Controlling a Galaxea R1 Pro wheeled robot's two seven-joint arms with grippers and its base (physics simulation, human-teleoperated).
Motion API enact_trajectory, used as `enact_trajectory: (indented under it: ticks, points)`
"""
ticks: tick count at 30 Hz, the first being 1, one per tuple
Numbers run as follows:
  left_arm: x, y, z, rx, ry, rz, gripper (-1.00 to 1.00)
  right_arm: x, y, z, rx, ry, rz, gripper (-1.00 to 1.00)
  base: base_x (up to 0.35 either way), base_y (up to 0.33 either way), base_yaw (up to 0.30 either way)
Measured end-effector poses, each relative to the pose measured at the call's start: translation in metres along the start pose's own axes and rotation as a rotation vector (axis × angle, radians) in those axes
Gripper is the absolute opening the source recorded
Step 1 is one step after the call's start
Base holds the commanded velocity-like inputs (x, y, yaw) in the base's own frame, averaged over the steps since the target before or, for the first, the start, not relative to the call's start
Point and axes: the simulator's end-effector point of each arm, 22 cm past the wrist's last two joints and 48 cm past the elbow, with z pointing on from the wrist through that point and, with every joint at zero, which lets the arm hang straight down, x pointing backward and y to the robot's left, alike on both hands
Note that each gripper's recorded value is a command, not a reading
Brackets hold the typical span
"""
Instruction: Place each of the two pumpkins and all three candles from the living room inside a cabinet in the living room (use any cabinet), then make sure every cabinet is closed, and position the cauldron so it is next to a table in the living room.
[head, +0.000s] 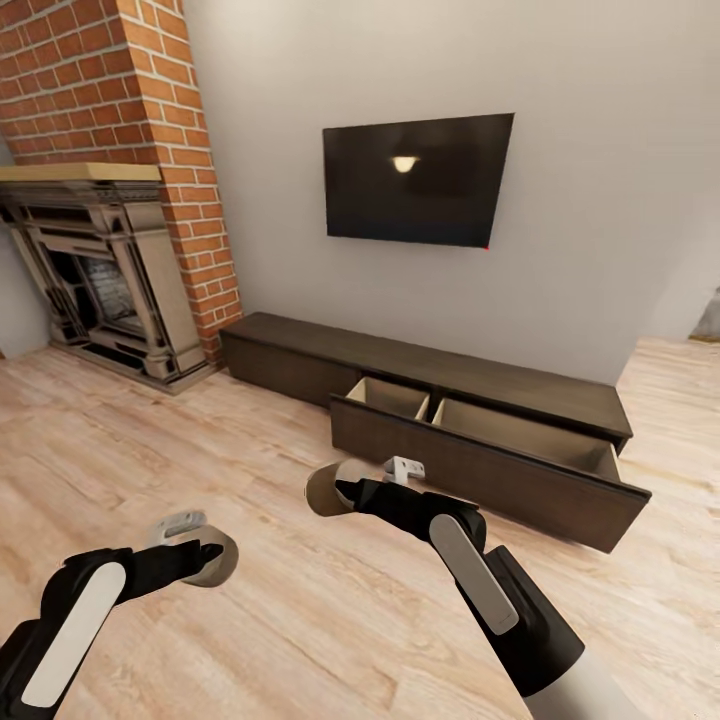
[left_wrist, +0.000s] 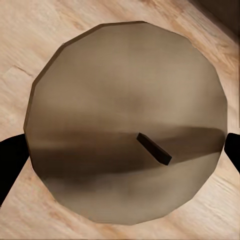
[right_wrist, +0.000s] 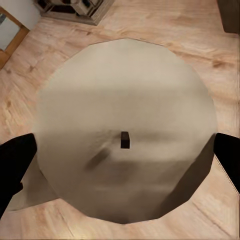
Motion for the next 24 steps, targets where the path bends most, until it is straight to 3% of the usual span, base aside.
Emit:
enact_trajectory:
  ticks: [24]
  points:
    - [0.0,0.0001,0.0,0.0,0.0,0.0,-1.0,0.0001,0.0,0.0001,-0.001,0.0,0.001,-1.0,0.134,0.151,-0.28]
